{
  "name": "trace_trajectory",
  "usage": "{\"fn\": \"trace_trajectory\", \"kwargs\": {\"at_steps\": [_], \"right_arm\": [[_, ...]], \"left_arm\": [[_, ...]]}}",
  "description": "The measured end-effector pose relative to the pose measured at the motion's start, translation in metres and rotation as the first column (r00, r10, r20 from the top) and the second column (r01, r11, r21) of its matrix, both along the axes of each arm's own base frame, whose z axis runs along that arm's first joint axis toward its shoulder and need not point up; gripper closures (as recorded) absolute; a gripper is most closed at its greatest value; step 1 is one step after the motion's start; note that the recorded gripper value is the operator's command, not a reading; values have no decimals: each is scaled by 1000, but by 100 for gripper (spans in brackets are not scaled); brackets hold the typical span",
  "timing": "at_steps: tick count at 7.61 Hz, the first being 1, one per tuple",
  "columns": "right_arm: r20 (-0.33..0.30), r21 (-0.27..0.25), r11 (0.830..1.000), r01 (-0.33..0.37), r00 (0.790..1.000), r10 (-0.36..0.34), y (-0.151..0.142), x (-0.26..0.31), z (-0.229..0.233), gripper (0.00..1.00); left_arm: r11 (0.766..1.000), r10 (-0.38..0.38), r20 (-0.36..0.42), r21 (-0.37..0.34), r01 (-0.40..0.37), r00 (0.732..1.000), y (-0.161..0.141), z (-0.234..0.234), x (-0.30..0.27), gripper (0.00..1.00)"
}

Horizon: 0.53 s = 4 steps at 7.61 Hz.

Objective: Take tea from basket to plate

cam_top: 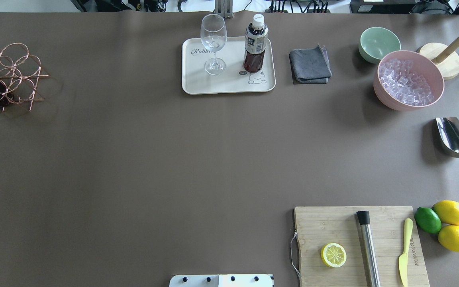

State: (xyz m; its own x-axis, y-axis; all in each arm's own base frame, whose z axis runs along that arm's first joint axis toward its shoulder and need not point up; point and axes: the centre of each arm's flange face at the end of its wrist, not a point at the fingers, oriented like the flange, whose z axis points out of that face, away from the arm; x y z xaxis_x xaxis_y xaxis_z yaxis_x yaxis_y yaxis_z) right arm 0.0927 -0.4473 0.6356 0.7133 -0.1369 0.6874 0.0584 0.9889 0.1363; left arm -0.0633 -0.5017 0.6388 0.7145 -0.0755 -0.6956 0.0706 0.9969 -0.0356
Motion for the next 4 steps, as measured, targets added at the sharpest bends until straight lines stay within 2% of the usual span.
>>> {"fn": "trace_trajectory", "kwargs": {"at_steps": [4], "right_arm": [[0, 0, 1000, -3, 1000, 3, 0, 1, 0, 0]], "left_arm": [[1000, 7, 0, 7, -7, 1000, -1, -2, 3, 2]]}}
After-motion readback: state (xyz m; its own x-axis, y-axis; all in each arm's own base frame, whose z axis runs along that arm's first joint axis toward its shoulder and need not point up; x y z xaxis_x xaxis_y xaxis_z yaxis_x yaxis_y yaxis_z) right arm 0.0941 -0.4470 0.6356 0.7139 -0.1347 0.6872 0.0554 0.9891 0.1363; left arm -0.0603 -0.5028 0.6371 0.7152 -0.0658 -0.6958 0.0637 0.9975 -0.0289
